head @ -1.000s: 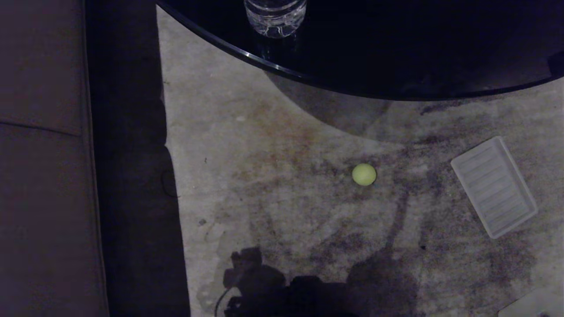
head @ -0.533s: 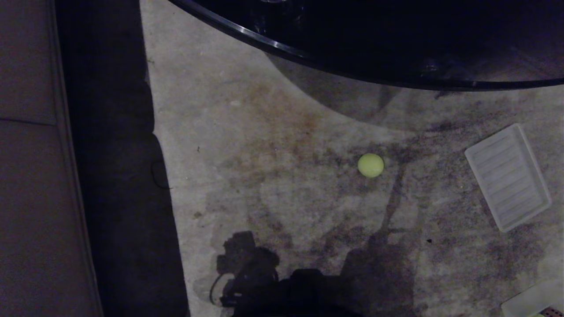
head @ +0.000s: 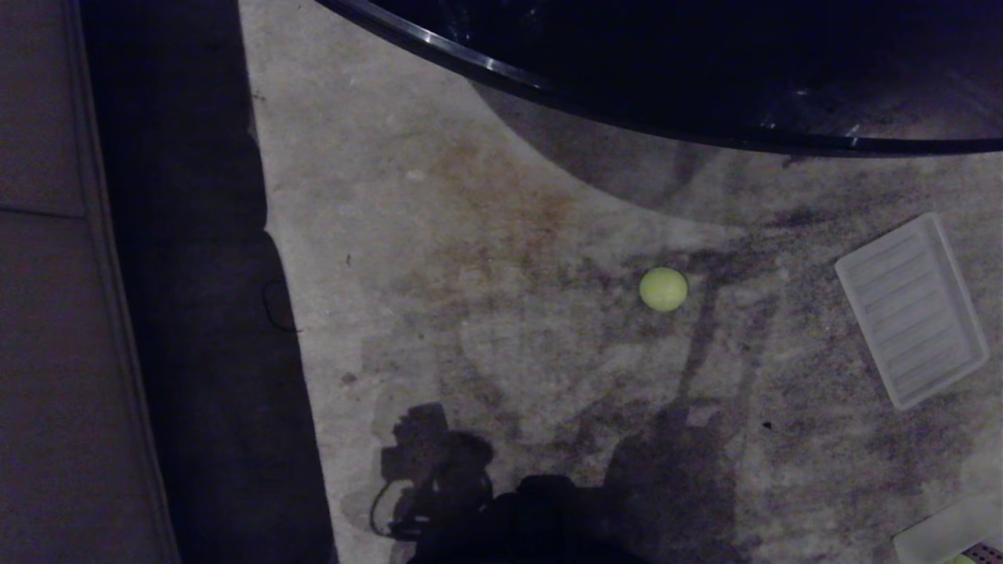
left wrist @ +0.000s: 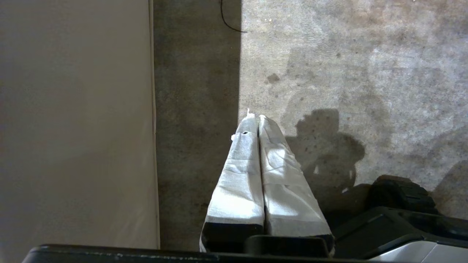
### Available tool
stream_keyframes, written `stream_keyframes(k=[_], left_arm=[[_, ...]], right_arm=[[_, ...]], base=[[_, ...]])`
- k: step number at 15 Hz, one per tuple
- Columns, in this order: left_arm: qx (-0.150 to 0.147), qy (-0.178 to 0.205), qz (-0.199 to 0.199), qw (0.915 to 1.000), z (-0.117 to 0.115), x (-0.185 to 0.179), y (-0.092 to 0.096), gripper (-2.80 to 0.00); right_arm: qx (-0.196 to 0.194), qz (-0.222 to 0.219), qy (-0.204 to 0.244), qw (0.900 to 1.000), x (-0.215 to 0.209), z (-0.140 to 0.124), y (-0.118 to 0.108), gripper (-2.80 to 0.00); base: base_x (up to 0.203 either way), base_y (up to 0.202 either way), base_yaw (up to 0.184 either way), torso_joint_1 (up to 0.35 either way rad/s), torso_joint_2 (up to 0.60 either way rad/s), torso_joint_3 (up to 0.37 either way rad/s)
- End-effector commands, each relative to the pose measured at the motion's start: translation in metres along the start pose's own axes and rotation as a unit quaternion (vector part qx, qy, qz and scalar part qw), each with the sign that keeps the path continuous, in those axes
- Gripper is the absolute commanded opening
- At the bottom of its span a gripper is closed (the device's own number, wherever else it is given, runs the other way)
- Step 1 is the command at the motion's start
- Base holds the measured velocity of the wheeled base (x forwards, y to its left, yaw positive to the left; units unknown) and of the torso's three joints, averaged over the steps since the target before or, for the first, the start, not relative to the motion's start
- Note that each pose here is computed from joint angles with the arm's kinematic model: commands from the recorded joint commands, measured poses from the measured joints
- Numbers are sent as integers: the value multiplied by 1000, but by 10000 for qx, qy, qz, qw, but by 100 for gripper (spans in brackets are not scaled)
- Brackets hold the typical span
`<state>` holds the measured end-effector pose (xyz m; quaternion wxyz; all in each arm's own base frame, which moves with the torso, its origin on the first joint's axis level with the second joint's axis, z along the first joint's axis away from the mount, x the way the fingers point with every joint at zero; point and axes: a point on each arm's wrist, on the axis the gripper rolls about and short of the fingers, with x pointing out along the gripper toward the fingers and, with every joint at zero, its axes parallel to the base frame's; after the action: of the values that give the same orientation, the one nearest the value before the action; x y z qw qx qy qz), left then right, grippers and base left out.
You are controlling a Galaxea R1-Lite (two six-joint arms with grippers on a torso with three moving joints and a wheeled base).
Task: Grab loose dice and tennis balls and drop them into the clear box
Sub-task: Pick up the ball on the floor
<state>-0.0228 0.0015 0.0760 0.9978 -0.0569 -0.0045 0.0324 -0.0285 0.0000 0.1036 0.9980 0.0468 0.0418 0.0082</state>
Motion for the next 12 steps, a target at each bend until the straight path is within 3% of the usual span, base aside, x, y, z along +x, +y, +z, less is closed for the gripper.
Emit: stream_keyframes(k=[1,3,6,9,12], left_arm=[[-5,11,5,10000,0,0,0,-280],[-6,3,4,10000,0,0,0,-280],[-6,3,4,10000,0,0,0,-280],[-7,3,4,10000,0,0,0,-280],[-13,5,5,10000,0,0,0,-280]], right_arm=[[96,28,824,9965,22,27,3,-280],[211,105,1554,9876,51,43,5,-280],[518,177,2265,9725,112,52,7,-280],[867,280,2436,9656,182,45,13,-280],[1209,374,2245,9662,239,29,30,-280]], base=[[0,0,0,0,0,0],[0,0,0,0,0,0],[0,0,0,0,0,0],[0,0,0,0,0,0],[0,0,0,0,0,0]])
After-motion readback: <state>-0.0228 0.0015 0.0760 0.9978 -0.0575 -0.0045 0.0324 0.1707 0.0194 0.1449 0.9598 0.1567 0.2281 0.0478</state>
